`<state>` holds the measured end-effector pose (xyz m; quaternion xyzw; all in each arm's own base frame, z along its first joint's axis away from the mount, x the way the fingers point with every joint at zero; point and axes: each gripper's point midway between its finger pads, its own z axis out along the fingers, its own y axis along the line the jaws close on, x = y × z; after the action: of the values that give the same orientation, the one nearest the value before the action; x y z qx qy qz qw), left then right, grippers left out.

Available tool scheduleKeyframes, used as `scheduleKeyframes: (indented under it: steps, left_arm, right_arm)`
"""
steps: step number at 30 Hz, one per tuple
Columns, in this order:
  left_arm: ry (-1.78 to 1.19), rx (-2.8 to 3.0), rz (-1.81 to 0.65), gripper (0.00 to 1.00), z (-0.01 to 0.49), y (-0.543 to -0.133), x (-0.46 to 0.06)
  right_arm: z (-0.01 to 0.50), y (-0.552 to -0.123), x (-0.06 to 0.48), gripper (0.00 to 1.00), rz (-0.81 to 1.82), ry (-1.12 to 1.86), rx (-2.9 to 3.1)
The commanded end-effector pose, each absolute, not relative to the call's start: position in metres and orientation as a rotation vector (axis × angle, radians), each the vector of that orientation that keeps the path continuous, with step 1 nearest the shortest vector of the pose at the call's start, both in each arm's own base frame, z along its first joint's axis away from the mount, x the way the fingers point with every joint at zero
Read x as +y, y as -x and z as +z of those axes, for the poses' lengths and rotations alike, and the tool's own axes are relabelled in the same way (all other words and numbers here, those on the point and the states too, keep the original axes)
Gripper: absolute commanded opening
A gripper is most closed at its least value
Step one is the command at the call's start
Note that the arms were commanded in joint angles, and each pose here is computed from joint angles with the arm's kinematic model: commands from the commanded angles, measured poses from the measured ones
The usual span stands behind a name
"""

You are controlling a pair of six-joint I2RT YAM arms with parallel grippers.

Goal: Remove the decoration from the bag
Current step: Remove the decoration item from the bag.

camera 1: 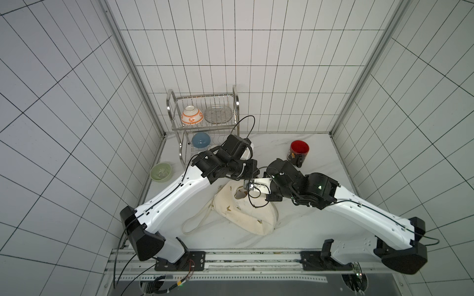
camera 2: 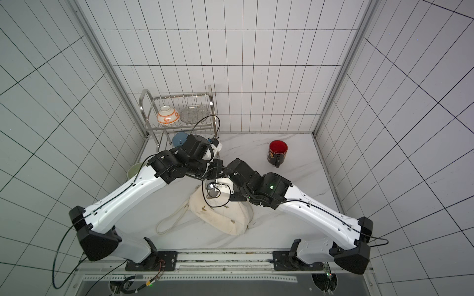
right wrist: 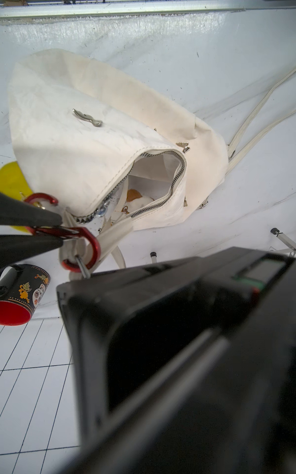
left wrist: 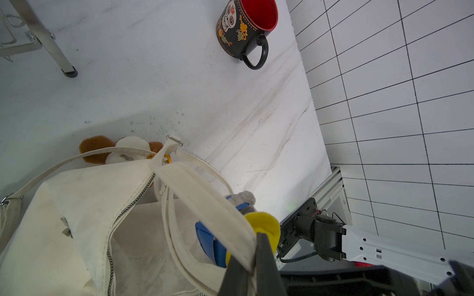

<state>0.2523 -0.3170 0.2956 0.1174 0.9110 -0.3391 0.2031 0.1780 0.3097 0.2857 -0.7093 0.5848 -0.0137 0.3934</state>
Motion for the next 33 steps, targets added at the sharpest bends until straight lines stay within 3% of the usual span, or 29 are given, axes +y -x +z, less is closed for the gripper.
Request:
scheduleKeyframes:
  steps: [1,10,24,33]
  left_arm:
    - [-0.436,2.495,-0.980,0.00,0.299,-0.252,-0.337]
    - [-0.670,2.588,-0.914,0.00,0.260,-0.230,-0.345]
    - [-1.000,2.653,-0.894,0.04,0.230,-0.191,-0.358]
    - [-0.873,2.750,-1.105,0.06,0.221,-0.190,-0.368]
  right_arm:
    - [0.301,-0.182,0.331,0.00,-0.023,1.730,1.449]
    - [0.276,-0.193,0.317,0.00,-0.180,1.799,1.439]
    - [0.236,-0.198,0.303,0.00,-0.180,1.909,1.473]
    - [0.233,-0.201,0.312,0.00,-0.133,1.816,1.426]
